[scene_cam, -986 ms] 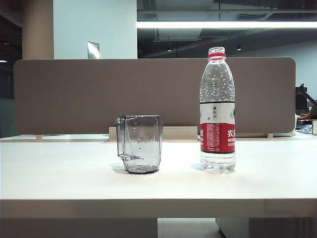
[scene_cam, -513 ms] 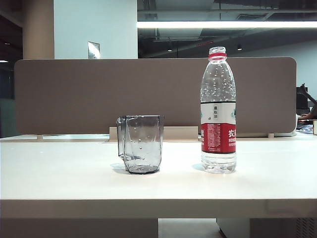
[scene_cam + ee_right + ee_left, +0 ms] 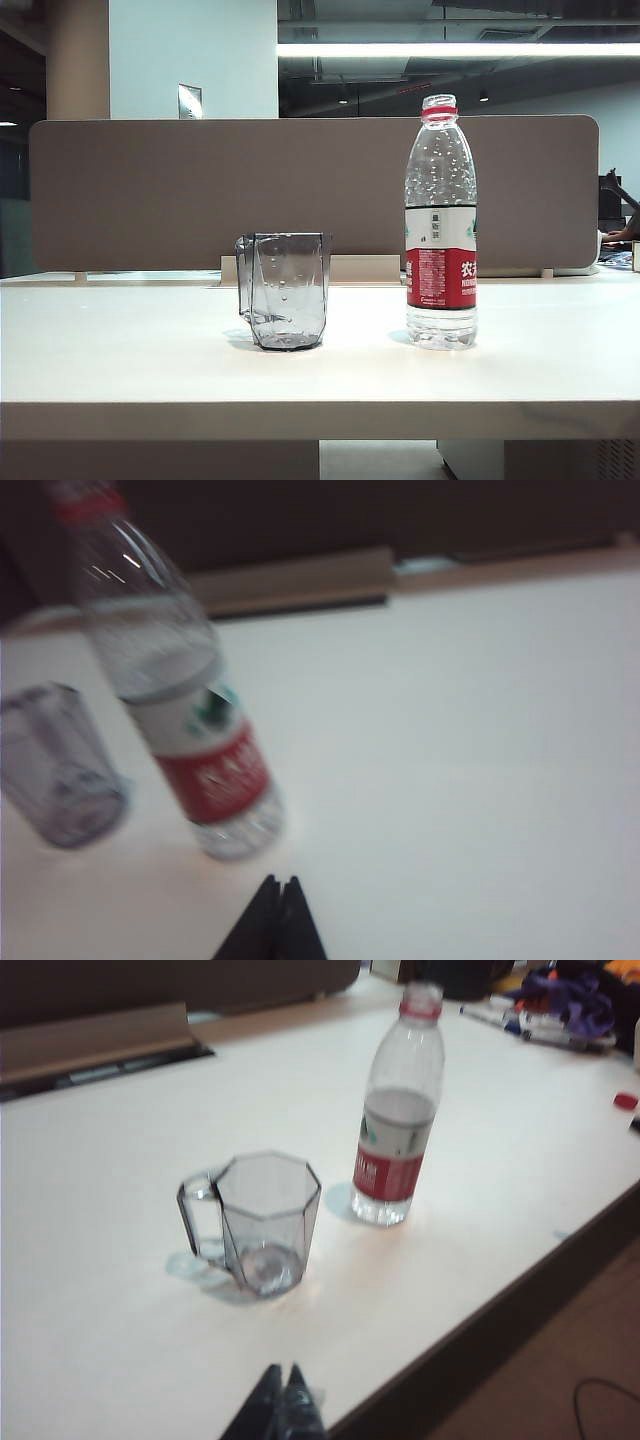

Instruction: Pick up the mineral water bottle on the table and pour a little water into the mug.

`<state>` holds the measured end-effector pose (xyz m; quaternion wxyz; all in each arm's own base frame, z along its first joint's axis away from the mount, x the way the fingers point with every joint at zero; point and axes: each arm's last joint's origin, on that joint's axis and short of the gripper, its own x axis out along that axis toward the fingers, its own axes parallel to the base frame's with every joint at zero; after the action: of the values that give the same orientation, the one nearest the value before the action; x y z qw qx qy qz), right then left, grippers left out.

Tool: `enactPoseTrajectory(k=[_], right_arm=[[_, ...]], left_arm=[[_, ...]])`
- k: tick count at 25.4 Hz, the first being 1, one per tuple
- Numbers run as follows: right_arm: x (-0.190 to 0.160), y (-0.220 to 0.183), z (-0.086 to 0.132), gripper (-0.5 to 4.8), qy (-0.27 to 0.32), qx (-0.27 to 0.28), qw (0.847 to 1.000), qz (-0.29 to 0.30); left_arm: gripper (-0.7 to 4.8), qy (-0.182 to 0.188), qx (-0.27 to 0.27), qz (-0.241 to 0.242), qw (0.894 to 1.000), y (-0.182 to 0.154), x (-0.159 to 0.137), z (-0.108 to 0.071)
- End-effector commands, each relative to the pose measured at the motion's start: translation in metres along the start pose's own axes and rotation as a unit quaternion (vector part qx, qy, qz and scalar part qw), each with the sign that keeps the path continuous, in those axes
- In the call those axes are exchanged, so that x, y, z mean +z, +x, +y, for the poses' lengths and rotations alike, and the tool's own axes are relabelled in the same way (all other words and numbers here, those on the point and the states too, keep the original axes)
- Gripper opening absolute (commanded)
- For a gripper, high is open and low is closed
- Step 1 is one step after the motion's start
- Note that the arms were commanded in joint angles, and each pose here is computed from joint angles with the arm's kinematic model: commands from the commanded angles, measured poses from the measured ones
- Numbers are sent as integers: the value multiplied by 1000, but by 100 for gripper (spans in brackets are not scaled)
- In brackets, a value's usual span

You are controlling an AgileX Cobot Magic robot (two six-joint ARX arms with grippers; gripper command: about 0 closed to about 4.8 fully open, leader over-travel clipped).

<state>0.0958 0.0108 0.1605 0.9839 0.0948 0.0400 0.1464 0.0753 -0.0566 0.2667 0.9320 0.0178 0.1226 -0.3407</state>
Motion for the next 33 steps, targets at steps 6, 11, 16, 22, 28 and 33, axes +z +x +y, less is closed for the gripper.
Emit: enactPoseTrajectory(k=[6,11,16,22,28,33], right_arm=[[96,-32,28,-1,-36,27,996,-71],[157,-29,39,1,-137,28,990,12],[163,31,27,59,-158,39,978,133],[99,93,26,58,-141,69,975,157],[29,84,14,64,7,39,998,42],[-19,73,6,82,39,20,991,129]], left_arm=[[-5,-1,-1,39,999,6,-16,1],[-5,-1,-1,39,999,6,-16,1],[-5,-1,-1,39,999,6,-16,1],[-5,-1,-1,39,999,6,-16,1],[-5,-1,-1,39,999,6,-16,1],[-5,-1,-1,39,999,6,-16,1]])
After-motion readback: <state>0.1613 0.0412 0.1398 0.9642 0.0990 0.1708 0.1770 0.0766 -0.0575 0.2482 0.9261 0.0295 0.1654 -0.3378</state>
